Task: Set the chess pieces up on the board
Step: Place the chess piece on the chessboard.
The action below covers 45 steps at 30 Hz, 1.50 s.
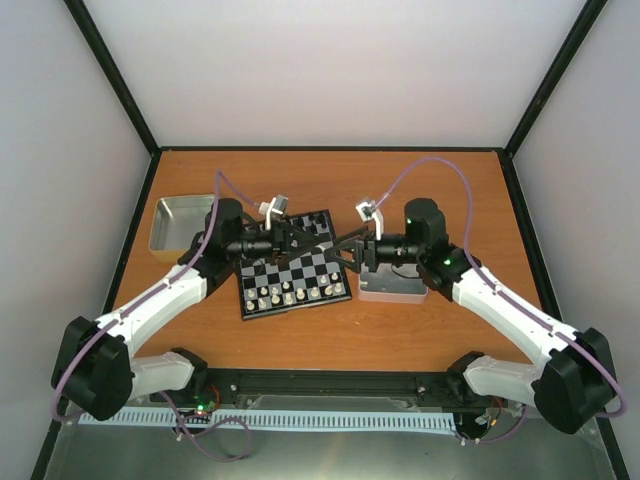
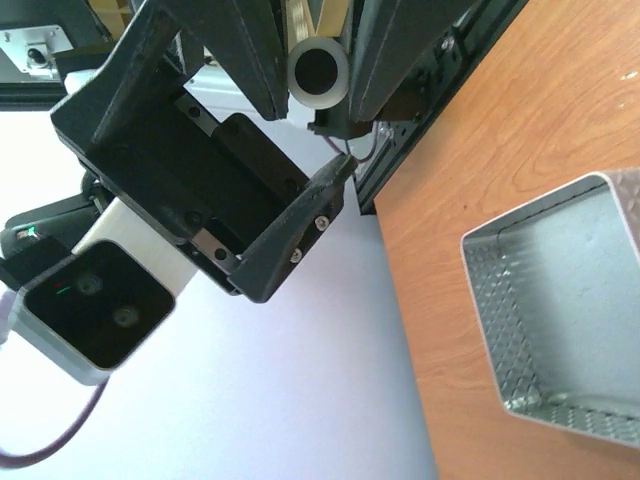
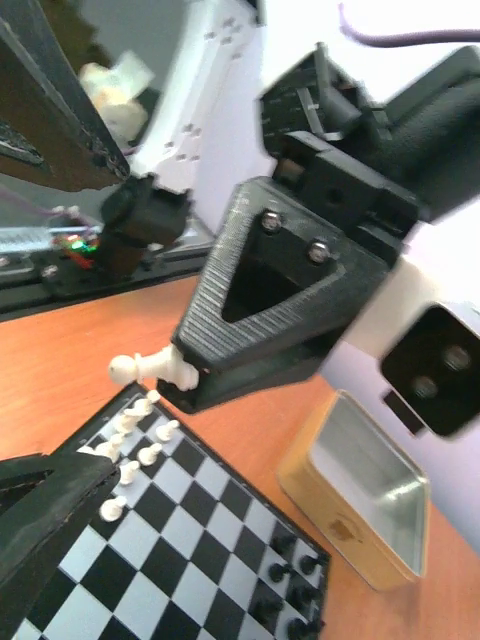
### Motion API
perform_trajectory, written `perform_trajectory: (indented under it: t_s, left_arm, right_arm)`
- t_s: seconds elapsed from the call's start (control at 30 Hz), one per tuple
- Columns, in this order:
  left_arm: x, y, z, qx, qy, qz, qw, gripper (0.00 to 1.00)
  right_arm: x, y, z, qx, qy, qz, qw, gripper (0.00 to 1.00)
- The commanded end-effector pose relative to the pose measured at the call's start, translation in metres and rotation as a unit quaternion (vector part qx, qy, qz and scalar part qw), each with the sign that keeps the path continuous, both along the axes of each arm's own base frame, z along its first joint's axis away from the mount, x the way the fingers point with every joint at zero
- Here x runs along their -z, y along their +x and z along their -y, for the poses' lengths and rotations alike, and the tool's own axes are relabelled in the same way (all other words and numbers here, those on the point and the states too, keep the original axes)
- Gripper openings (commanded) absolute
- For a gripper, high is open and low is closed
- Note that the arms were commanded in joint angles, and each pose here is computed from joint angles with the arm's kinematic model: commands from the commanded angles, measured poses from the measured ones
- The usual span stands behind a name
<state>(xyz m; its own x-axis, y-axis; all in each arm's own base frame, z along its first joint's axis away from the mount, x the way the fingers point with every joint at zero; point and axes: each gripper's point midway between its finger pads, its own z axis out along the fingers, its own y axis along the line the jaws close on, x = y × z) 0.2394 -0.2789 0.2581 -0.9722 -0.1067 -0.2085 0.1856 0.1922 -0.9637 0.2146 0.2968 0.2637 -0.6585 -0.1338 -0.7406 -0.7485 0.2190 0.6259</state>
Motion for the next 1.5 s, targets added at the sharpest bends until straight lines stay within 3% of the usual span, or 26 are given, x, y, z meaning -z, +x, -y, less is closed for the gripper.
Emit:
perform_trajectory:
  t_s: [0.0, 0.23, 0.5, 0.77, 0.93, 1.13, 1.33, 1.47]
  left_arm:
    - [-0.043, 0.006, -0.001, -0.022, -0.049, 0.058, 0.997, 0.14]
    - [-0.057, 0.012, -0.004, -0.048, -0.086, 0.056, 0.994, 0.15]
    - [-0.061, 0.014, -0.005, -0.059, -0.1, 0.032, 0.993, 0.15]
    - [-0.063, 0.015, -0.006, -0.066, -0.113, 0.017, 0.991, 0.15]
    - [-0.061, 0.015, -0.007, -0.069, -0.118, 0.012, 0.991, 0.15]
    - [-0.061, 0.015, -0.008, -0.073, -0.123, 0.01, 0.99, 0.15]
    - [-0.064, 0.015, -0.009, -0.075, -0.126, 0.014, 0.989, 0.15]
    - [-0.062, 0.015, -0.009, -0.075, -0.126, 0.013, 0.989, 0.15]
  right_arm:
    - [-0.03, 0.03, 0.009, 0.104, 0.069, -0.01, 0.992, 0.72]
    - [-0.05, 0.034, 0.006, 0.11, 0.158, -0.095, 0.977, 0.66]
    - [-0.054, 0.034, 0.001, 0.099, 0.156, -0.094, 0.978, 0.54]
    - [-0.061, 0.037, -0.007, 0.095, 0.163, -0.093, 0.978, 0.48]
    - [-0.065, 0.036, -0.016, 0.07, 0.165, -0.094, 0.979, 0.36]
    - [-0.061, 0.031, -0.022, 0.055, 0.158, -0.096, 0.981, 0.36]
    - [-0.047, 0.031, -0.021, 0.064, 0.134, -0.098, 0.984, 0.44]
    - [-0.047, 0.027, -0.023, 0.054, 0.138, -0.1, 0.984, 0.33]
